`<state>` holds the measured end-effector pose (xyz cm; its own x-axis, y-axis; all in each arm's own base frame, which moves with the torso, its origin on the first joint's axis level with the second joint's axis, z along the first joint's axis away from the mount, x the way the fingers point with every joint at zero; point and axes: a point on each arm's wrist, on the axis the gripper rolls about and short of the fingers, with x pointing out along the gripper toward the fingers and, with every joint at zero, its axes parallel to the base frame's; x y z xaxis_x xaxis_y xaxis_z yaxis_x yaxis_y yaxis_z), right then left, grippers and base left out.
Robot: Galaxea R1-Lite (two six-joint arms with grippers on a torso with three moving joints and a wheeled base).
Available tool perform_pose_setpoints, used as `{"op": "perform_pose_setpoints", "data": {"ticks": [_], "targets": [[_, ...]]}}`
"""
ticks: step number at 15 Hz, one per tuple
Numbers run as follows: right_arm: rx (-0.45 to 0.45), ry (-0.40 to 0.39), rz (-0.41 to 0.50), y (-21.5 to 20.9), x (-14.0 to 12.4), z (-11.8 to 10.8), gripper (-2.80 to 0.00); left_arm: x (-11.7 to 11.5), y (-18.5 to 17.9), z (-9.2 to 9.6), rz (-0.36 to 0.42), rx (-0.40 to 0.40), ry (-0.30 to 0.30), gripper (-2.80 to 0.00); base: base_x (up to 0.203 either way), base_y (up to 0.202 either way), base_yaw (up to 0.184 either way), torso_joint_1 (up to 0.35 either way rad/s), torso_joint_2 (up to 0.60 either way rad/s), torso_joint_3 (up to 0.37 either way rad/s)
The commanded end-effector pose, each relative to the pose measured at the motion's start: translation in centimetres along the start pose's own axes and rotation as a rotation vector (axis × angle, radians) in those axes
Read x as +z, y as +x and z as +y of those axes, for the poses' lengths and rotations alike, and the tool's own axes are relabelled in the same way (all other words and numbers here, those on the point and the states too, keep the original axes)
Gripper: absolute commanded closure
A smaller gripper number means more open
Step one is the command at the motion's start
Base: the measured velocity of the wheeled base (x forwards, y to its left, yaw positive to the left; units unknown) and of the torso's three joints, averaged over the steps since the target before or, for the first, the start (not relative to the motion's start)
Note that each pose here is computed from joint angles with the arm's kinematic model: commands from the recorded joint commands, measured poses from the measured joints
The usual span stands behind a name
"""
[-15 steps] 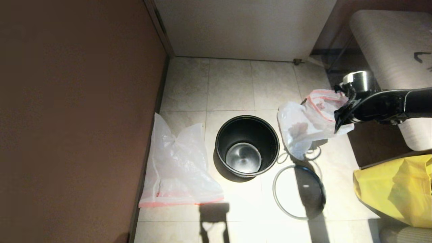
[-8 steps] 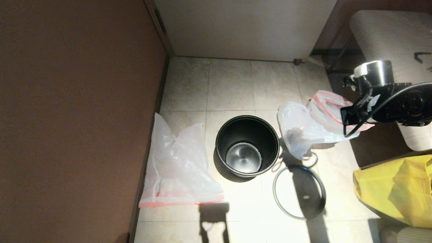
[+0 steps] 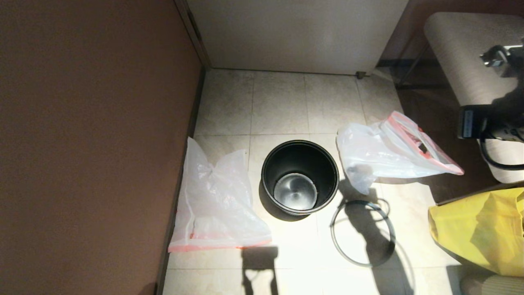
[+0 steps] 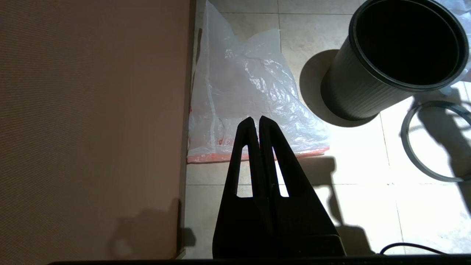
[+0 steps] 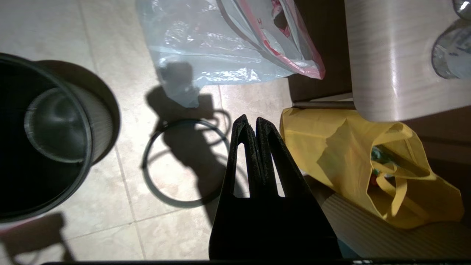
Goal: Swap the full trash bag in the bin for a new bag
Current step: Pick up a new trash bag
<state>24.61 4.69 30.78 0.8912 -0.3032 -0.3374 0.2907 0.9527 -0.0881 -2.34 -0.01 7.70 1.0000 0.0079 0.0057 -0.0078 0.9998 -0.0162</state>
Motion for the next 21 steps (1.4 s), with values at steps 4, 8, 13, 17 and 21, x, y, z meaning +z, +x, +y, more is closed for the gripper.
{"op": "perform_pose_setpoints", "data": {"ticks": [4, 8, 13, 17, 21], "targets": [[0.031, 0.102, -0.131, -12.5, -0.7, -7.1, 0.0, 0.0, 0.0, 0.0, 0.0, 0.001, -0.001, 0.0, 0.0, 0.0, 0.0, 0.0, 0.0, 0.0], [0.008, 0.165, -0.21, -18.7, -3.6, -11.4, 0.0, 0.0, 0.0, 0.0, 0.0, 0.001, -0.002, 0.0, 0.0, 0.0, 0.0, 0.0, 0.0, 0.0], [-0.059, 0.214, -0.291, -23.6, -11.0, -14.6, 0.0, 0.0, 0.0, 0.0, 0.0, 0.001, -0.001, 0.0, 0.0, 0.0, 0.0, 0.0, 0.0, 0.0], [-0.092, 0.212, -0.275, -23.0, -17.6, -14.0, 0.0, 0.0, 0.0, 0.0, 0.0, 0.001, -0.001, 0.0, 0.0, 0.0, 0.0, 0.0, 0.0, 0.0], [0.105, 0.182, -0.282, -20.7, -22.5, -12.7, 0.0, 0.0, 0.0, 0.0, 0.0, 0.001, -0.001, 0.0, 0.0, 0.0, 0.0, 0.0, 0.0, 0.0]]}}
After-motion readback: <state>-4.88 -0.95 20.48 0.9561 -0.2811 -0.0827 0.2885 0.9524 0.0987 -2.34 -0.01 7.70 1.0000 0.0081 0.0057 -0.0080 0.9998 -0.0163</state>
